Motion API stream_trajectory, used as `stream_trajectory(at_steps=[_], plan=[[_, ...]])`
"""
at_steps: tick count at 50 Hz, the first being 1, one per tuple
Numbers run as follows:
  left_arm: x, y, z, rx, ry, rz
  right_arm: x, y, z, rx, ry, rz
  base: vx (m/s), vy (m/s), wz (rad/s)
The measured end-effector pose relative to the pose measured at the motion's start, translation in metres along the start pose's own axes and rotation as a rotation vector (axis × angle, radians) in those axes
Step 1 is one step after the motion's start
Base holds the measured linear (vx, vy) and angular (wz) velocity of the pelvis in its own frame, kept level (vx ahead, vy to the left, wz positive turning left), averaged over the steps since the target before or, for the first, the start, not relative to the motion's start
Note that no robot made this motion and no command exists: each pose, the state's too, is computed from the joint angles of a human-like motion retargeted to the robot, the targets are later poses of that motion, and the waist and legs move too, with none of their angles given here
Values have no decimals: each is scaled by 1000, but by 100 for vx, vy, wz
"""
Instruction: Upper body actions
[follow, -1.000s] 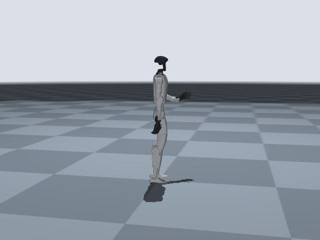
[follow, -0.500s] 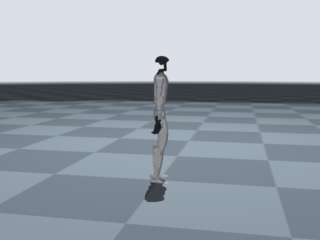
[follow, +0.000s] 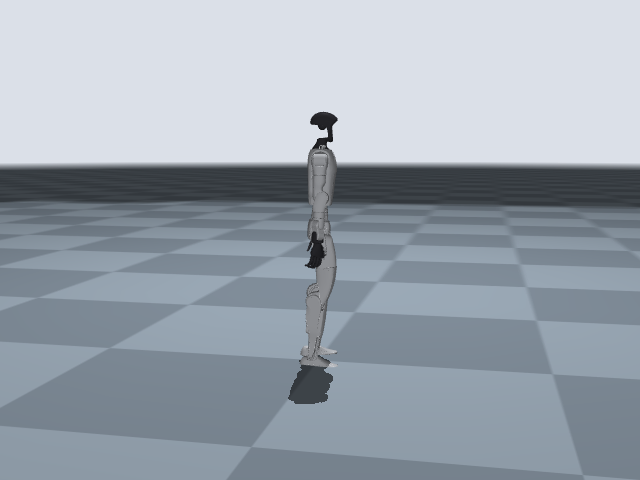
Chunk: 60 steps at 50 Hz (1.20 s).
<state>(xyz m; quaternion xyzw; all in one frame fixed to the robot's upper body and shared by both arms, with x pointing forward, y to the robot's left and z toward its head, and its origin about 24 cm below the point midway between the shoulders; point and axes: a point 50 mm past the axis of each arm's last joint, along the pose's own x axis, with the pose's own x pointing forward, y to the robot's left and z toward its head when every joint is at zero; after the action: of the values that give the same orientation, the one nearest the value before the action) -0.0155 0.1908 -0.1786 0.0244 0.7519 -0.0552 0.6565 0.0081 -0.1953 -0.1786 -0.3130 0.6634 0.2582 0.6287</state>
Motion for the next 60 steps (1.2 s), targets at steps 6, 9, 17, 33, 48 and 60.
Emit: stream_trajectory(at_steps=[6, 9, 17, 33, 48, 60], plan=[[0, -3, 3, -78, -17, -6, 0, 0, 0, 3, 0, -3, 0, 0, 0], [0, -3, 3, -64, 1, -26, 0, 0, 0, 5, 3, -7, 0, 0, 0], [-1, 0, 4, 24, 22, -18, 0, -3, -1, -4, 8, -63, 0, 0, 0], [-1, 8, 10, 5, -38, 146, -1, -7, 1, 13, -18, -157, 0, 0, 0], [-1, 8, 8, 39, -28, 154, 0, -7, 2, -1, -20, -151, 0, 0, 0], [-1, 9, 9, 63, -34, 172, 0, -8, 1, -1, -19, -146, 0, 0, 0]])
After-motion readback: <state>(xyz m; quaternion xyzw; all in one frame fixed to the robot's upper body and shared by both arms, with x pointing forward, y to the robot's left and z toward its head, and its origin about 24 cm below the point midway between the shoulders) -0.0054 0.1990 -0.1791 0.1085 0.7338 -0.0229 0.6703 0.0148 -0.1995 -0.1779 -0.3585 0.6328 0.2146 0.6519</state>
